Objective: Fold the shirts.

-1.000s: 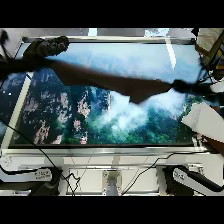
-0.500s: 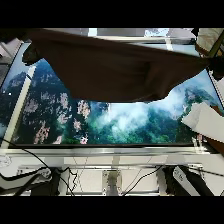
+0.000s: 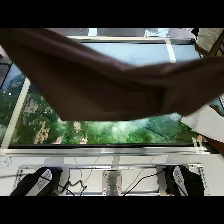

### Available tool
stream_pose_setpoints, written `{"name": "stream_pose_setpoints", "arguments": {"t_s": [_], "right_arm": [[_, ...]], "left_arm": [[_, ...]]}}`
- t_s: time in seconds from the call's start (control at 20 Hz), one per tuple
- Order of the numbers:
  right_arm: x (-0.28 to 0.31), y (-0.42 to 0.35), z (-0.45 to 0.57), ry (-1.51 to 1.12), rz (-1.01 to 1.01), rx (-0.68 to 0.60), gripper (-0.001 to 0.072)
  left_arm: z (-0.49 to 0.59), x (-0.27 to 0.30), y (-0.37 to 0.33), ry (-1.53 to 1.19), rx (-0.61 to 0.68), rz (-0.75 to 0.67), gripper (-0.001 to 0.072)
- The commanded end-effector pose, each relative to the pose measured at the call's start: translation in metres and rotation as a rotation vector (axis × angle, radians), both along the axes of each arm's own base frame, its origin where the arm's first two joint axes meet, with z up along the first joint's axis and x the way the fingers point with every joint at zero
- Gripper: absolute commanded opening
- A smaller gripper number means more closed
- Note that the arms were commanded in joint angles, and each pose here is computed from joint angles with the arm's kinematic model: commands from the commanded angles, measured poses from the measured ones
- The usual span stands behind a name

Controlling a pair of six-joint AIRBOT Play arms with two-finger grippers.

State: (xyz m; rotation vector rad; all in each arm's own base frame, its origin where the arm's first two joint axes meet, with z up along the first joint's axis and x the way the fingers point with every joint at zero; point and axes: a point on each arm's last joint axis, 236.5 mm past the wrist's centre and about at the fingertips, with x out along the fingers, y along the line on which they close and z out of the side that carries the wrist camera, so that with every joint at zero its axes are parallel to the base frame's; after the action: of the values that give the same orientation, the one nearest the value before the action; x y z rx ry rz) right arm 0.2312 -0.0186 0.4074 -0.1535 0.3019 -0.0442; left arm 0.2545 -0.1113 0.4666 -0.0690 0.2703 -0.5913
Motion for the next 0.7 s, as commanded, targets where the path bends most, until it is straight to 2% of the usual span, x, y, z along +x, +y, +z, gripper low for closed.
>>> {"name": "stream_pose_setpoints", "arguments": {"t_s": [0.0, 0.15, 0.3, 0.55, 0.65], "right_arm": [[-0.051, 0.005, 0.007, -0.023, -0.085, -0.036, 0.0014], [-0.037, -0.014, -0.019, 0.085, -0.127, 0.0, 0.0014], [0.016, -0.035, -0.068, 0.256, -0.101, 0.094, 0.0015], [0.121, -0.034, -0.205, 0.599, 0.067, 0.425, 0.0017], [0.158, -0.031, -0.258, 0.684, 0.097, 0.505, 0.0018]], "left_arm": [[0.001, -0.034, 0.004, 0.008, 0.018, 0.096, 0.0005], [-0.027, -0.01, 0.028, 0.11, 0.056, 0.176, 0.0005], [-0.074, 0.05, 0.052, 0.278, 0.046, 0.206, 0.0006], [-0.229, 0.161, 0.065, 0.699, -0.006, 0.09, 0.0009], [-0.294, 0.191, 0.068, 0.831, -0.024, 0.057, 0.001]]}}
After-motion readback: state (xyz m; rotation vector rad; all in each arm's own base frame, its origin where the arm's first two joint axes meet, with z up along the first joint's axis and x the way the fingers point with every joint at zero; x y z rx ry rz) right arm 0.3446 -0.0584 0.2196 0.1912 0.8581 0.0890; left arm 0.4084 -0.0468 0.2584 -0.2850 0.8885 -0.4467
